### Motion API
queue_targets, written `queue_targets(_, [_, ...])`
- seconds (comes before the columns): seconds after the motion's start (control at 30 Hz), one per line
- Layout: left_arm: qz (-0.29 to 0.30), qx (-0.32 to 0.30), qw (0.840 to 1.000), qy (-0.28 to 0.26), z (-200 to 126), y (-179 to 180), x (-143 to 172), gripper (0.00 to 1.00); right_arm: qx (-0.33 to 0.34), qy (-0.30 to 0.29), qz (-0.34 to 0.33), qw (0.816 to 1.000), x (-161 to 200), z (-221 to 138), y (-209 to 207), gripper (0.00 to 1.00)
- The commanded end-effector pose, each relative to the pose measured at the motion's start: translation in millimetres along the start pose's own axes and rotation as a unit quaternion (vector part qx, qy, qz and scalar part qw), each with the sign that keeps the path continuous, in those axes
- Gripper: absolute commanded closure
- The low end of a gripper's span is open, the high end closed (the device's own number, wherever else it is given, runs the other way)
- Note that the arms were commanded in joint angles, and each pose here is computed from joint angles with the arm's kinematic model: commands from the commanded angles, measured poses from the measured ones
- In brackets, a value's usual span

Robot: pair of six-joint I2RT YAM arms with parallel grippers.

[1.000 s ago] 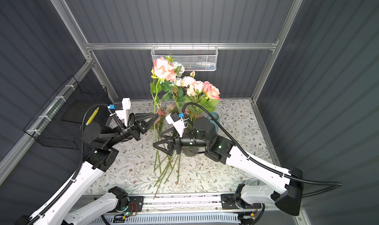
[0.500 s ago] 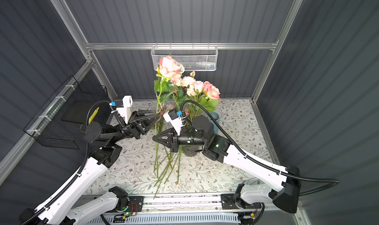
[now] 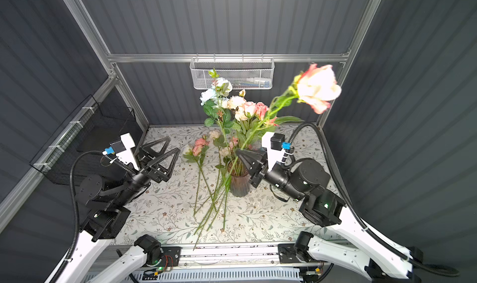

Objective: Arrange flowers in a vase
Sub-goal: Place the flower in the vase.

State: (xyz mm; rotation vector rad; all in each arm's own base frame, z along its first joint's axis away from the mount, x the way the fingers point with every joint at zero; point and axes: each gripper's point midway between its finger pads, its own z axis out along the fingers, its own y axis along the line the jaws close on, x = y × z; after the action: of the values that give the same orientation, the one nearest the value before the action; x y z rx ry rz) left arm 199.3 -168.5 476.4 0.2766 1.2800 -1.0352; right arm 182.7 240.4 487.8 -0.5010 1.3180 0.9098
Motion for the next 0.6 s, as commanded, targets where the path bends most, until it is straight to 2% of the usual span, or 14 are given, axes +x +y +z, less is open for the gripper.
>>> queue_targets(0.0, [0.004,-0.086,0.994,0.063,1,43,44,0.0,0.118,0.025,-0.075,0.99,22,7,-49,1.0])
queue_targets(0.27, [-0.013,-0.123,0.987,0.102,-6,64,78,0.0,0.158,0.026,-0.092,0.983,42,32,-89,1.0])
queue_targets(0.57, [-0.028,-0.147,0.98,0.13,-10,81,105,0.0,0.165,0.105,-0.049,0.979,136,40,-110,1.0])
